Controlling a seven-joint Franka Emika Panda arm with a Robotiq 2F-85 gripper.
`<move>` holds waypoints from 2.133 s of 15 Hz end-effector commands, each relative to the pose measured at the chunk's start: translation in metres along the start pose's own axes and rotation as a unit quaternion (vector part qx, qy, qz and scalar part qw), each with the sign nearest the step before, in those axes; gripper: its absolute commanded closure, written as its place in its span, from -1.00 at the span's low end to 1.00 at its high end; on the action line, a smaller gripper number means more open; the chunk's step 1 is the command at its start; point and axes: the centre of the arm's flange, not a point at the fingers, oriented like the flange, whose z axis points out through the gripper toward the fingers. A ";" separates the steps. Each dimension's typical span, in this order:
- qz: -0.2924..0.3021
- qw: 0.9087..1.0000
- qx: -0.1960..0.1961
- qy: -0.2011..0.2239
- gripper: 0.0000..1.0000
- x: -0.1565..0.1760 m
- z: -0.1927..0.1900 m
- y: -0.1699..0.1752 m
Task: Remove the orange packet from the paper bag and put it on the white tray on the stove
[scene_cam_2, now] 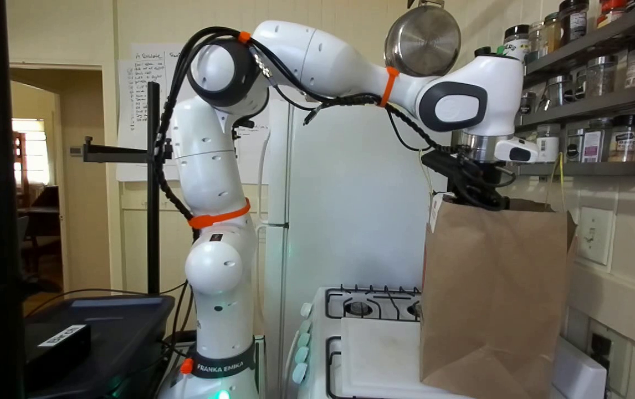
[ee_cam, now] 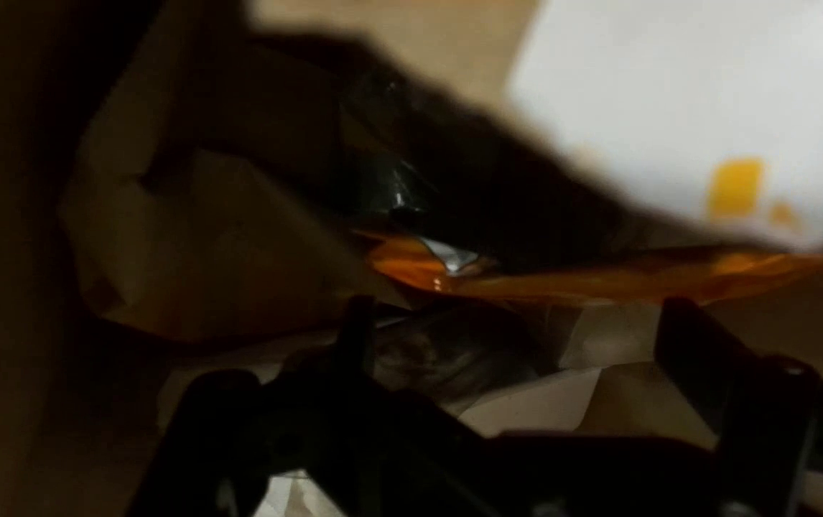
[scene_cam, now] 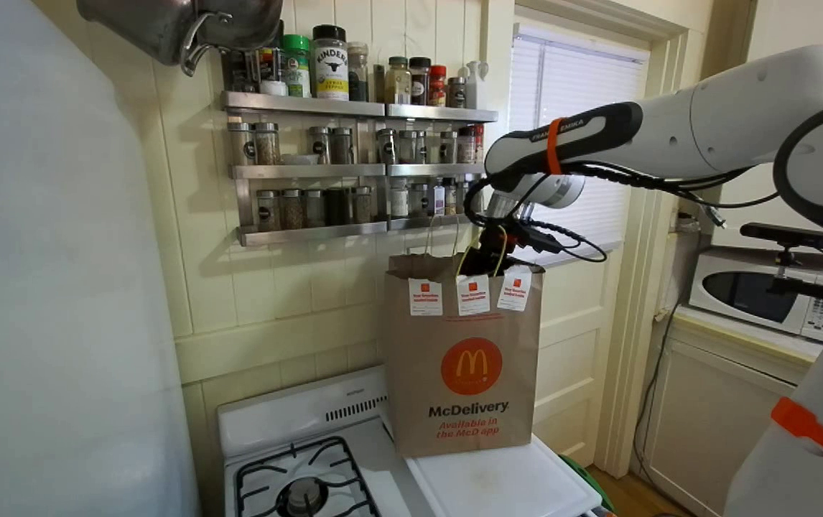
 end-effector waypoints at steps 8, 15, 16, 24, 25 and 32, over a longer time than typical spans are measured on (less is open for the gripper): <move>0.012 0.998 0.022 -0.054 -1.00 -0.014 0.036 -0.004; 0.002 0.997 0.009 -0.083 -1.00 -0.015 0.065 -0.006; 0.001 0.996 0.007 -0.087 -1.00 -0.015 0.068 -0.006; -0.003 0.995 -0.002 -0.097 -0.37 -0.015 0.075 -0.007; -0.003 0.995 -0.004 -0.096 -0.23 -0.015 0.074 -0.007; -0.002 0.996 -0.005 -0.084 0.87 -0.011 0.059 -0.005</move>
